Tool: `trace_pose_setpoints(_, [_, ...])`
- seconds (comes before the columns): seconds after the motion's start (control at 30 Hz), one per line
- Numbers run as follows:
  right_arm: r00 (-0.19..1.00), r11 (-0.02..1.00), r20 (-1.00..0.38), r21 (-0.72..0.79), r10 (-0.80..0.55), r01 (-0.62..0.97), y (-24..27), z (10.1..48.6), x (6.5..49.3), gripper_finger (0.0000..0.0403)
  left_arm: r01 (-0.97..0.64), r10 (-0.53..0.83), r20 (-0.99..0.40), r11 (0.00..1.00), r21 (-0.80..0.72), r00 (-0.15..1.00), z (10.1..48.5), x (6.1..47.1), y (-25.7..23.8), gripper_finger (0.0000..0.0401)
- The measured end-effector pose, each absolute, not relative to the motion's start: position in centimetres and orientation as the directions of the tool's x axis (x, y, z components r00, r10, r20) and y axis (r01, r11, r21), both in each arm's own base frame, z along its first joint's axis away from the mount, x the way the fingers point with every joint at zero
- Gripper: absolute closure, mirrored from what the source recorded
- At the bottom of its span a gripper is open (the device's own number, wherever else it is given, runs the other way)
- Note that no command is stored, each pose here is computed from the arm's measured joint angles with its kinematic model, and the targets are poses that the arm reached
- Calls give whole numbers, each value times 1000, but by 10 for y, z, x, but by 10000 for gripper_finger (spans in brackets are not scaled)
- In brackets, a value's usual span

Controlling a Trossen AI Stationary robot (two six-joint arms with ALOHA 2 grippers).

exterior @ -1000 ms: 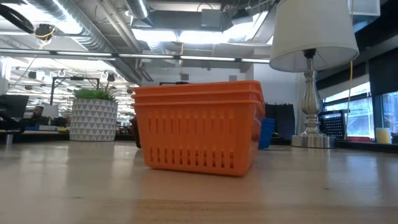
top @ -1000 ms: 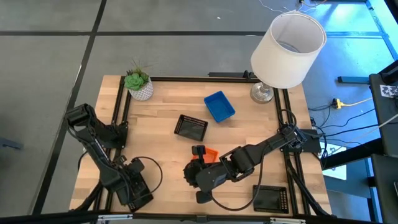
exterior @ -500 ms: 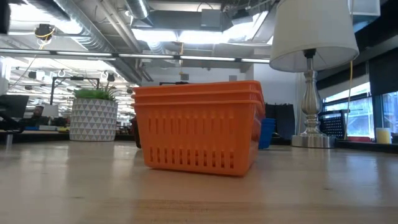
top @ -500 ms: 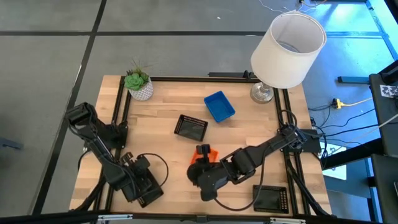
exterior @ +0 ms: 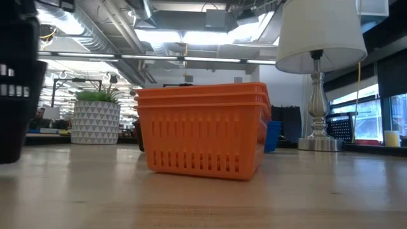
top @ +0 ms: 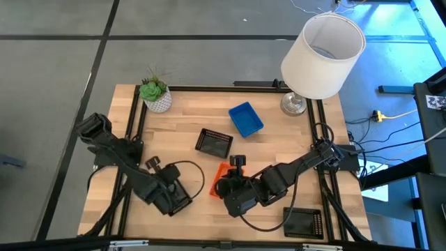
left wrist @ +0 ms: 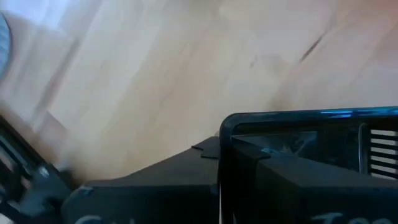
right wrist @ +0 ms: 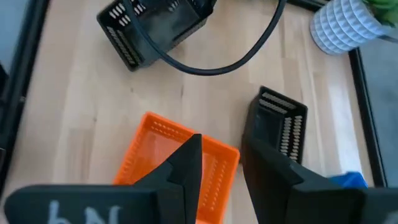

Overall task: Stack baskets by color
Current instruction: Stack the left black bin on the top black bin

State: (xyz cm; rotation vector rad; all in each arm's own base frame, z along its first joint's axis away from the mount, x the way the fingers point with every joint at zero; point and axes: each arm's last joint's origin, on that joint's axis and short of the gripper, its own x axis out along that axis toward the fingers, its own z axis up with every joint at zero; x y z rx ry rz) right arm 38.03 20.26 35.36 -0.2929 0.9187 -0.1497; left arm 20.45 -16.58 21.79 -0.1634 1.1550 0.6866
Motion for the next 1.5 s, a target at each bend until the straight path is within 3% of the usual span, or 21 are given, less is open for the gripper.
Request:
trace_pose_setpoints(0.23, [542, 931, -773, -362, -330, 51, 197, 350, 373, 291, -501, 420, -874, 827, 256, 246, 230, 220, -152, 400])
trace_pose_setpoints(0.5, [451, 887, -765, -419, -460, 194, 186, 349, 361, 291, -529, 436, -810, 827, 189, 392, 269, 212, -127, 401])
trace_pose_setpoints(0.73, [502, 812, -638, -449, -584, 373, 179, 360, 358, 291, -598, 460, -771, 791, 130, 440, 289, 213, -97, 401])
trace_pose_setpoints(0.9, [508, 781, -593, -467, -625, 415, 177, 360, 359, 291, -647, 437, -788, 760, 65, 434, 291, 226, -77, 401])
trace_pose_setpoints(1.03, [518, 740, -529, -486, -673, 465, 175, 361, 360, 291, -614, 396, -774, 789, 11, 494, 293, 245, -65, 401])
trace_pose_setpoints(1.2, [520, 728, -510, -503, -685, 466, 175, 362, 360, 291, -598, 372, -732, 800, -60, 571, 299, 262, -47, 401])
trace_pose_setpoints(1.5, [527, 733, -510, -510, -679, 450, 179, 362, 358, 291, -689, 420, -725, 717, -103, 546, 288, 285, -13, 401])
